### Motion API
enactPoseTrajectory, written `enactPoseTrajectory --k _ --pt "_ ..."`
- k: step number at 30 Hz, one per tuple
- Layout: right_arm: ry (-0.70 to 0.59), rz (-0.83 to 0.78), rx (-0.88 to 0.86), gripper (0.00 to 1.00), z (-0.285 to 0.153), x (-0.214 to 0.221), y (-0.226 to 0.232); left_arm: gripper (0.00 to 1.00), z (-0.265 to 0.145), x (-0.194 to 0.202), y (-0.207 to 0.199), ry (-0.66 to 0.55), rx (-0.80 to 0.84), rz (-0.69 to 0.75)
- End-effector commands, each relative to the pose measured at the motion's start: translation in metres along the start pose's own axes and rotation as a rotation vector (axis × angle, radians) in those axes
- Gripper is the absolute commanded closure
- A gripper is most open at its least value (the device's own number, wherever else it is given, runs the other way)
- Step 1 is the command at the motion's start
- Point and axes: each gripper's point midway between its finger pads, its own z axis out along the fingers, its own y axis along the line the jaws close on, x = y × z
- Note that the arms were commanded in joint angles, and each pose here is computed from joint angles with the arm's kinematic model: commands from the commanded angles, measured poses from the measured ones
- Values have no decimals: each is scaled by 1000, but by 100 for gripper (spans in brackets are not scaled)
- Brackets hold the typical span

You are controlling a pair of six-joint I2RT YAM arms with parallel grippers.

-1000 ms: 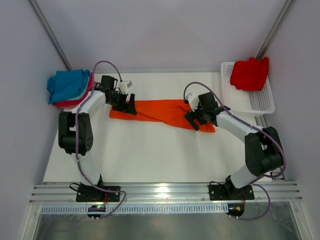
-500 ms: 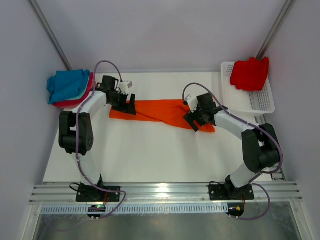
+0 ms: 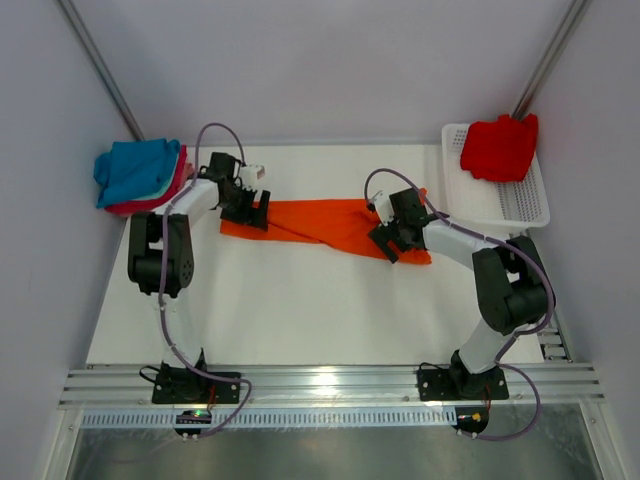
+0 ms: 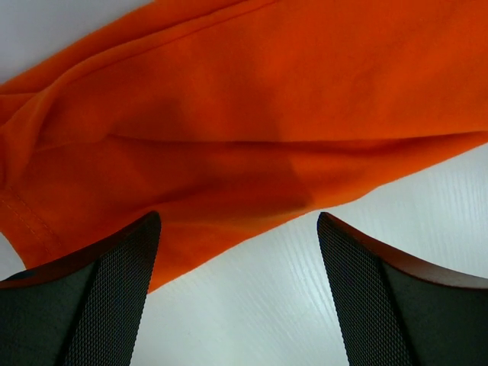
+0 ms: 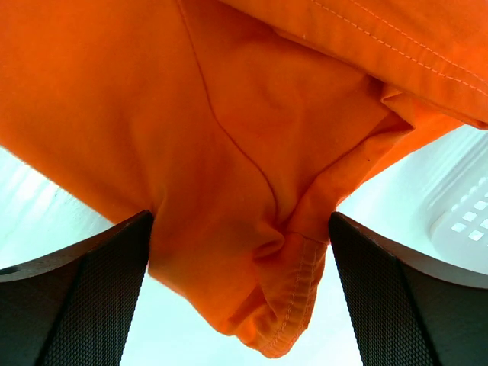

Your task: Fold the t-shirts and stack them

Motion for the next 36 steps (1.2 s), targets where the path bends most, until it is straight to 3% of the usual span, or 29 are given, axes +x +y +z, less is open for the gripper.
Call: enactPoseTrajectory --k 1,7,14,23,36 --pt "-38 32 117 1 -1 -20 -24 15 10 -20 19 -46 -34 18" --pt "7 37 210 1 0 -11 -40 15 28 -20 38 -4 -48 1" --pt "86 53 312 1 -2 10 -67 16 11 -3 52 85 -91 20" --pt "154 31 330 1 -7 32 -80 18 -30 45 30 249 -34 57" --pt "115 65 456 1 -39 22 -145 18 -86 70 -4 297 29 86"
